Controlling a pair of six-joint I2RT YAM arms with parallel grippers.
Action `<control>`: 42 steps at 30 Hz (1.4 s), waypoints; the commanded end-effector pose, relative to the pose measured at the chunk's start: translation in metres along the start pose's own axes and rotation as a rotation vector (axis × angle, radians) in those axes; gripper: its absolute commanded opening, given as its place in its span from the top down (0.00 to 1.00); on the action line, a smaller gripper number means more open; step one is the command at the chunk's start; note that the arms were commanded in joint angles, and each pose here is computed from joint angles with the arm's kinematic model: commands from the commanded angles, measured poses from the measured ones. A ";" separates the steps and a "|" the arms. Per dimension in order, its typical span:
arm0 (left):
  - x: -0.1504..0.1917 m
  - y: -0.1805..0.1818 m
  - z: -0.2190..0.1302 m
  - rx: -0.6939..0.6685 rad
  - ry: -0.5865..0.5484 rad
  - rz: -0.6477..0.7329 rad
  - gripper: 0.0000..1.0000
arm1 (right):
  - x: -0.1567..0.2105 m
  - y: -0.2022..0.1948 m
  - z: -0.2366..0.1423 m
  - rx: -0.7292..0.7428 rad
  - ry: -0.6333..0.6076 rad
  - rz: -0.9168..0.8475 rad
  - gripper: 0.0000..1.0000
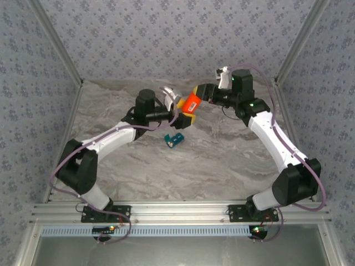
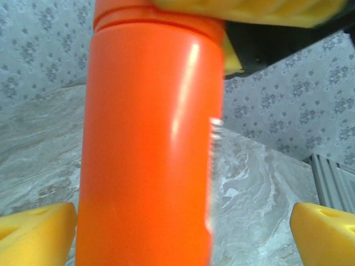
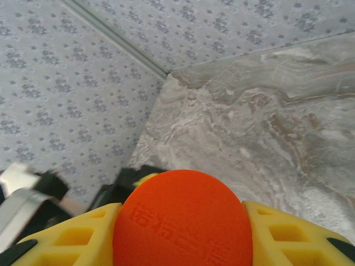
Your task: Sort the pills into containers
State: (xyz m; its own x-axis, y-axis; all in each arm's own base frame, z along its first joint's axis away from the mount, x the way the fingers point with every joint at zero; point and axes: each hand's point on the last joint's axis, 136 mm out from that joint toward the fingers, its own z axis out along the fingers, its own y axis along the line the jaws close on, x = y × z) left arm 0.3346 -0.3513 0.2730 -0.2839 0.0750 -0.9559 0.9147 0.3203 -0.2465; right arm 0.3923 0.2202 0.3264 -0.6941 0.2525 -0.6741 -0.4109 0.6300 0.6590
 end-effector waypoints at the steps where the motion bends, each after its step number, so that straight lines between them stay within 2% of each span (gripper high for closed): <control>1: -0.006 -0.001 -0.017 -0.080 -0.019 0.074 0.02 | -0.002 -0.025 -0.003 0.100 -0.028 -0.047 0.70; 12: -0.005 0.050 -0.067 -0.462 -0.046 0.099 0.02 | 0.005 -0.108 -0.013 0.454 -0.090 -0.205 0.70; 14: -0.003 0.059 -0.075 -0.520 -0.038 0.100 0.02 | 0.016 -0.129 -0.013 0.523 -0.084 -0.215 0.70; 20: 0.001 0.083 -0.102 -0.681 -0.059 0.020 0.02 | 0.026 -0.166 -0.016 0.665 -0.116 -0.239 0.71; 26: 0.009 0.092 -0.113 -0.730 -0.028 -0.091 0.02 | 0.042 -0.190 -0.012 0.740 -0.131 -0.264 0.73; 42: 0.010 0.097 -0.116 -0.765 -0.016 -0.102 0.02 | 0.084 -0.219 -0.017 0.887 -0.253 -0.276 0.70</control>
State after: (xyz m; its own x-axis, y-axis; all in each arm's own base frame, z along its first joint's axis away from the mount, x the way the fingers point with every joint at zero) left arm 0.3839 -0.2129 0.2350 -0.3861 0.0365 -0.9217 0.4452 0.8825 -0.1515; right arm 0.4085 0.0988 0.1222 -0.5227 0.0644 -0.8501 0.0538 0.9976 0.0425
